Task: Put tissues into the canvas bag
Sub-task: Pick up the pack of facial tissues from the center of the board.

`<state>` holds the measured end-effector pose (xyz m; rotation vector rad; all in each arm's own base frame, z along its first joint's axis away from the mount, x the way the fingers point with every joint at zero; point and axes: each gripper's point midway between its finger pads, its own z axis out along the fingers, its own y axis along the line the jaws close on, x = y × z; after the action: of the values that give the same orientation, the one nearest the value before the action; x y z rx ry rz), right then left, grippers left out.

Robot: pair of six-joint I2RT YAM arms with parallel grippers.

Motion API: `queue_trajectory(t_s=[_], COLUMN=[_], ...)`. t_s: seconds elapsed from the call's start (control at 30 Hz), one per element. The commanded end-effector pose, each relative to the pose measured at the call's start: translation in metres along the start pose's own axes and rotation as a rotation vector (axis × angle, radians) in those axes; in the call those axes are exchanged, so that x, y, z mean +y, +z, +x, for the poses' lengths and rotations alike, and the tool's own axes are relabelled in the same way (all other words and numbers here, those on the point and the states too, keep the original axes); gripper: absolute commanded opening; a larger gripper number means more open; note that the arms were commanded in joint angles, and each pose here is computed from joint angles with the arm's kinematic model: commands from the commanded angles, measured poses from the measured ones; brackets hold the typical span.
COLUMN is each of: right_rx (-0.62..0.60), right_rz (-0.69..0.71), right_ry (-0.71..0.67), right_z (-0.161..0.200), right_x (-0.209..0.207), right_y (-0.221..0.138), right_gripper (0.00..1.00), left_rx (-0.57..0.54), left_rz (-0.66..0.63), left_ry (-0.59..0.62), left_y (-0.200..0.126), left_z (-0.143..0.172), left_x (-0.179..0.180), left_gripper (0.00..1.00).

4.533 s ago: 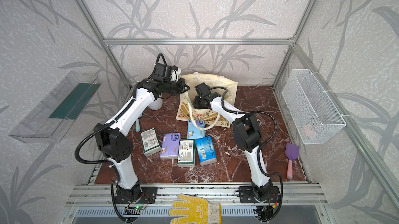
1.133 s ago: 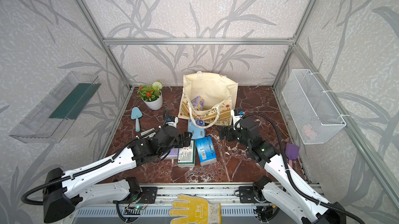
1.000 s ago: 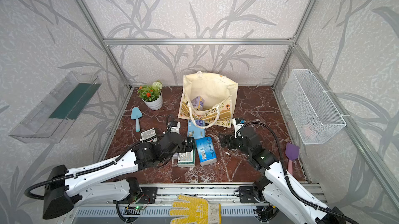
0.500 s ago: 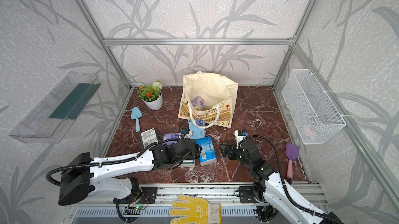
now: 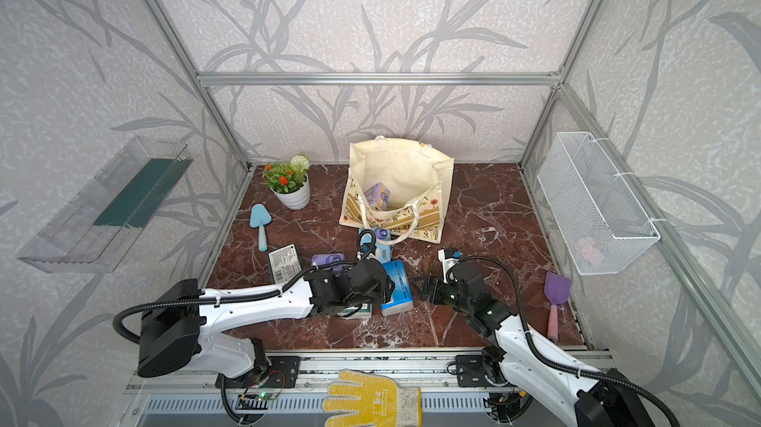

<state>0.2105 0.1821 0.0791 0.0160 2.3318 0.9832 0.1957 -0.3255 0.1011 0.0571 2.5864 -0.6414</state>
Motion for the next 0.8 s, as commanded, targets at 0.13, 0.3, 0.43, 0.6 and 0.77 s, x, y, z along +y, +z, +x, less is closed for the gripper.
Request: queue_trajectory(t_s=[0.13,0.3,0.43,0.6,0.77], right_rx=[-0.033,-0.029,-0.026,-0.008,0.006], right_rz=[-0.036,-0.026,-0.018,0.061,0.03], right_ry=[-0.04,-0.037,-0.04,-0.038,0.001], right_z=[-0.016,-0.016,-0.017,-0.016,-0.017], right_x=[0.016,0.014,0.013,-0.002,-0.005], right_y=[0.0,0.003,0.004,0.002,0.002], right_gripper=[0.79,0.8,0.81,0.81,0.81], left_rx=[0.022,0.044,0.044,0.043,0.057], left_rz=[-0.081,-0.101,-0.095,-0.086,-0.08], left_ry=[-0.019,-0.022,-0.013,0.014,0.031], left_y=[-0.002,0.001,0.008,0.012,0.02], left_z=[0.003,0.009,0.007,0.002,0.002], left_x=[0.012,0.017,0.012,0.003,-0.003], left_gripper=[0.55,0.58,0.58,0.58,0.55])
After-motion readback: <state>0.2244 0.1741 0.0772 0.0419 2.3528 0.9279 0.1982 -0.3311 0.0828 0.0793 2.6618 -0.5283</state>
